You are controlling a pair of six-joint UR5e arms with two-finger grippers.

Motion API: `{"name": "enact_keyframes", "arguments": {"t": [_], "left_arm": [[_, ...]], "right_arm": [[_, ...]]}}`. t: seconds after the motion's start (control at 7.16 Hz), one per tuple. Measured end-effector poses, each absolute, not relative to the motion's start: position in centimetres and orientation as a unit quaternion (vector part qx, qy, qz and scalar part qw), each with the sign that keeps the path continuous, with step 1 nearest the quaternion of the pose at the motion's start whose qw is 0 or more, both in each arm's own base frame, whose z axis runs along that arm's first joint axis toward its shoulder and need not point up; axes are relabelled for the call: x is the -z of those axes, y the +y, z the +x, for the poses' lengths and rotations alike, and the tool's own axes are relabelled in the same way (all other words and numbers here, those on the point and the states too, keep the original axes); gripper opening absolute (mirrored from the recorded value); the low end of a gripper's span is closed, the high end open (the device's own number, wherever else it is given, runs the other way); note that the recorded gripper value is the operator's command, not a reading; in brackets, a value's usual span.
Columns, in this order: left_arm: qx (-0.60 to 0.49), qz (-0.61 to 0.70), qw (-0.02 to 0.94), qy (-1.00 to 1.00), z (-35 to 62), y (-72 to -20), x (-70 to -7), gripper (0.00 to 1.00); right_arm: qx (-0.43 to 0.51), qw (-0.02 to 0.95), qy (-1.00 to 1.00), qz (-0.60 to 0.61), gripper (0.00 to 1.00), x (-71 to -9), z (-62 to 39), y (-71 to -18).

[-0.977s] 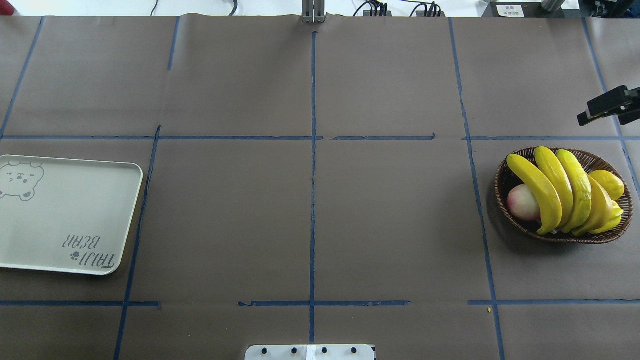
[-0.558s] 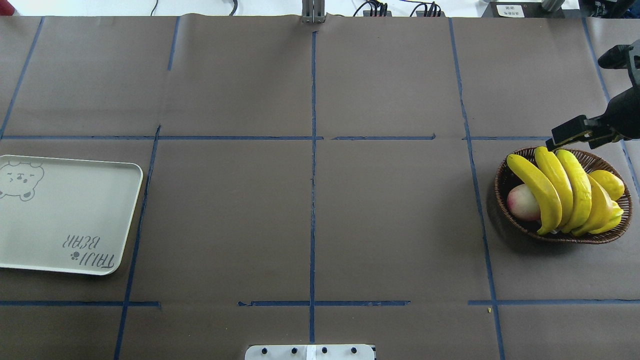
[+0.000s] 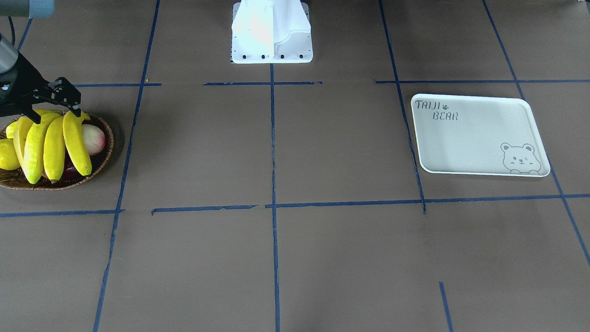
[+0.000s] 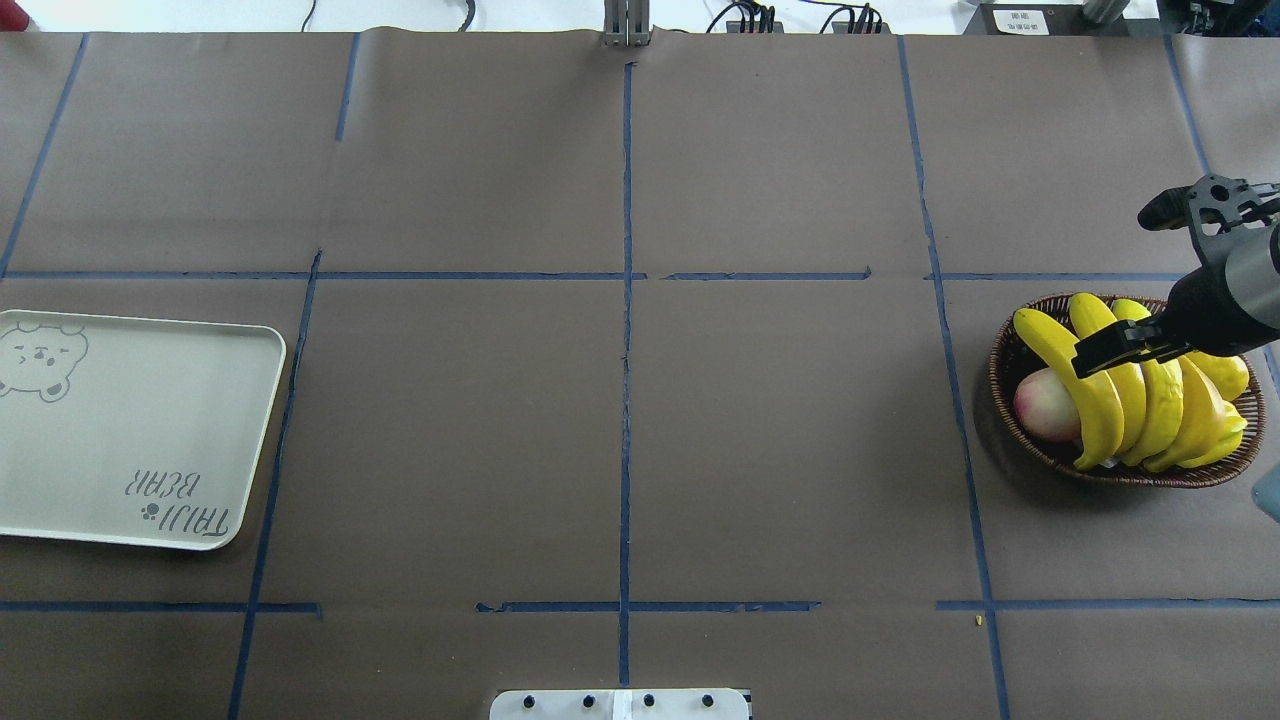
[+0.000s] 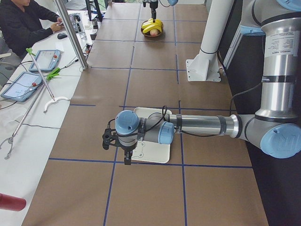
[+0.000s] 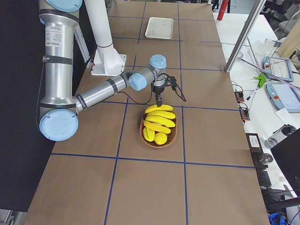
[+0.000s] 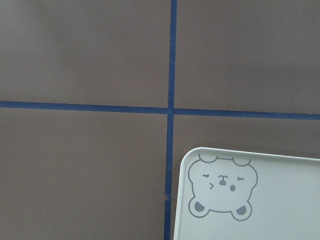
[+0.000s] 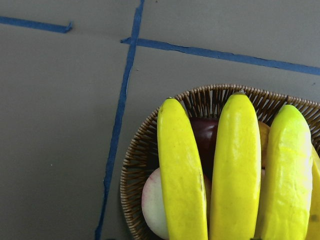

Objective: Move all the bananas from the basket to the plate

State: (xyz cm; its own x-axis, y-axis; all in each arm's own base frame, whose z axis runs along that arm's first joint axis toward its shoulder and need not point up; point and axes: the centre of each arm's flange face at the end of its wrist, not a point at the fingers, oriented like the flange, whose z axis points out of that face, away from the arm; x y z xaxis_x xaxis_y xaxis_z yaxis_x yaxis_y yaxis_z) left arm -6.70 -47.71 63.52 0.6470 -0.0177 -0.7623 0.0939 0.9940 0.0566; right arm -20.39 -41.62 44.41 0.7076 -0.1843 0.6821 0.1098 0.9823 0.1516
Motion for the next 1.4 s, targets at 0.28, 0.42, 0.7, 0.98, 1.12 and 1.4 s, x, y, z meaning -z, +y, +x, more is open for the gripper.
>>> {"name": "enact_keyframes", "arguments": {"t": [0.28, 0.42, 0.7, 0.98, 1.12, 1.4], "left_arm": [[0.031, 0.047, 0.906, 0.419, -6.7, -47.6, -63.7, 1.00], [0.031, 0.047, 0.906, 0.420, -6.7, -47.5, -63.7, 1.00], [0.031, 0.047, 0.906, 0.420, -6.7, -47.5, -63.7, 1.00], [0.031, 0.047, 0.906, 0.420, -6.7, -47.5, -63.7, 1.00], [0.031, 0.047, 0.906, 0.420, -6.7, -47.5, -63.7, 1.00], [0.031, 0.046, 0.906, 0.419, -6.7, -47.5, -63.8, 1.00]], "right_arm": [[0.092, 0.928, -0.358, 0.045, 0.65, -45.9, -21.3, -41.3], [0.094, 0.929, -0.356, 0.045, 0.56, -46.1, -21.4, -41.2], [0.098, 0.928, -0.356, 0.046, 0.53, -46.0, -21.6, -41.2], [0.104, 0.927, -0.357, 0.046, 0.53, -45.8, -22.2, -41.0], [0.106, 0.927, -0.357, 0.045, 0.54, -45.8, -22.4, -41.0], [0.109, 0.927, -0.355, 0.043, 0.54, -46.0, -22.6, -40.8]]}}
